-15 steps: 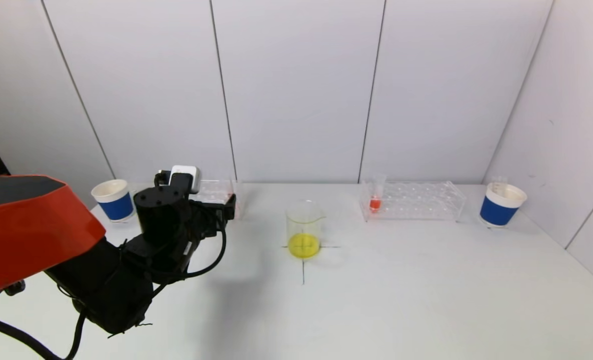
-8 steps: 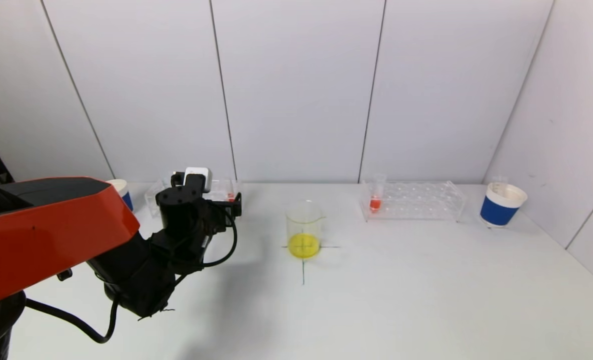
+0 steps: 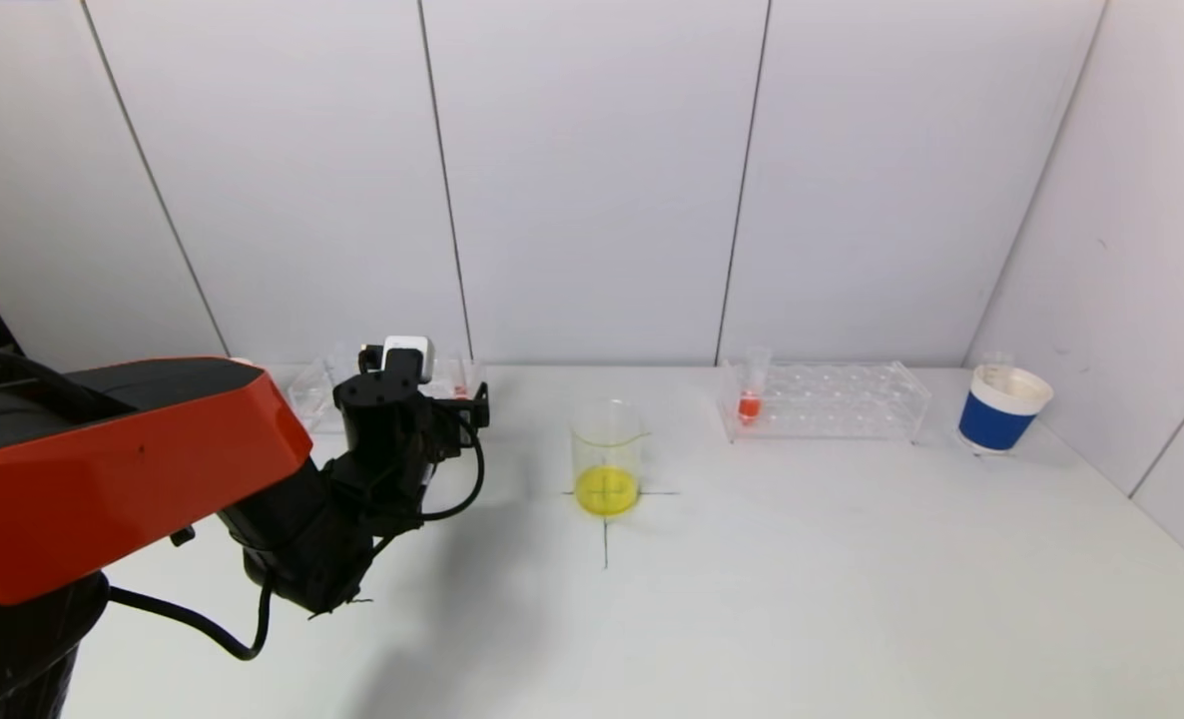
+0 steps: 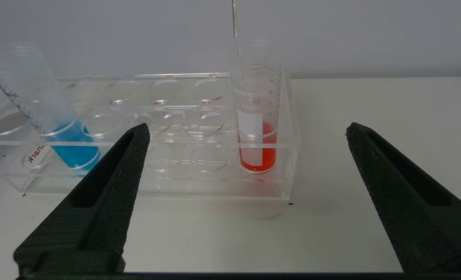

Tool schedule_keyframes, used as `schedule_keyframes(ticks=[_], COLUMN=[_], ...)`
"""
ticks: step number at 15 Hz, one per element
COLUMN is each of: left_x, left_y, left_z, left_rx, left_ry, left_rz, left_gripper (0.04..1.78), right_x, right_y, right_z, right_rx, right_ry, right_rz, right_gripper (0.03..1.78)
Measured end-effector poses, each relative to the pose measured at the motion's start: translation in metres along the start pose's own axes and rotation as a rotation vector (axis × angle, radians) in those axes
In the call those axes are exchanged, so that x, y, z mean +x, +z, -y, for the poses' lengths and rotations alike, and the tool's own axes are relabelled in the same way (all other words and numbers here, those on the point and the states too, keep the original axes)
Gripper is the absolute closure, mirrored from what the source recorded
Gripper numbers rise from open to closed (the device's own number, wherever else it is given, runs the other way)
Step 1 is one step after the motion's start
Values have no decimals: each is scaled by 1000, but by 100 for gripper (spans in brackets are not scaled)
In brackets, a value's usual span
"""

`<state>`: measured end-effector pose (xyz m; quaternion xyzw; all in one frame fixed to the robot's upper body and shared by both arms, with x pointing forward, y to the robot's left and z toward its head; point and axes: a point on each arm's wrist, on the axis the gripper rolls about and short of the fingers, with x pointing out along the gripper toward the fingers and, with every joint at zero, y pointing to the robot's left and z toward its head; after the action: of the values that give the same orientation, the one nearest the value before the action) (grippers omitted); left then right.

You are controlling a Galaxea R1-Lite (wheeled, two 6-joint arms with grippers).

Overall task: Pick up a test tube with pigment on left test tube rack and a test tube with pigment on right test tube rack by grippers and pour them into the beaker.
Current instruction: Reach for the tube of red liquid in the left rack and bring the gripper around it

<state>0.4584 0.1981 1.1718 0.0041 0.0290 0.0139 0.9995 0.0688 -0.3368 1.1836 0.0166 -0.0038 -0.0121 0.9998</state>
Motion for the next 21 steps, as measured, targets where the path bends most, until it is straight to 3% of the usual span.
schedule_keyframes(ticks=[21], left_x=[32], left_y=[-13], left_z=[-1], left_rx=[-5], left_ry=[51], left_rz=[14], left_gripper=[6], right_x=[0], right_y=[0], right_z=[0], right_rx=[0], right_ry=[0], right_rz=[0], right_gripper=[4])
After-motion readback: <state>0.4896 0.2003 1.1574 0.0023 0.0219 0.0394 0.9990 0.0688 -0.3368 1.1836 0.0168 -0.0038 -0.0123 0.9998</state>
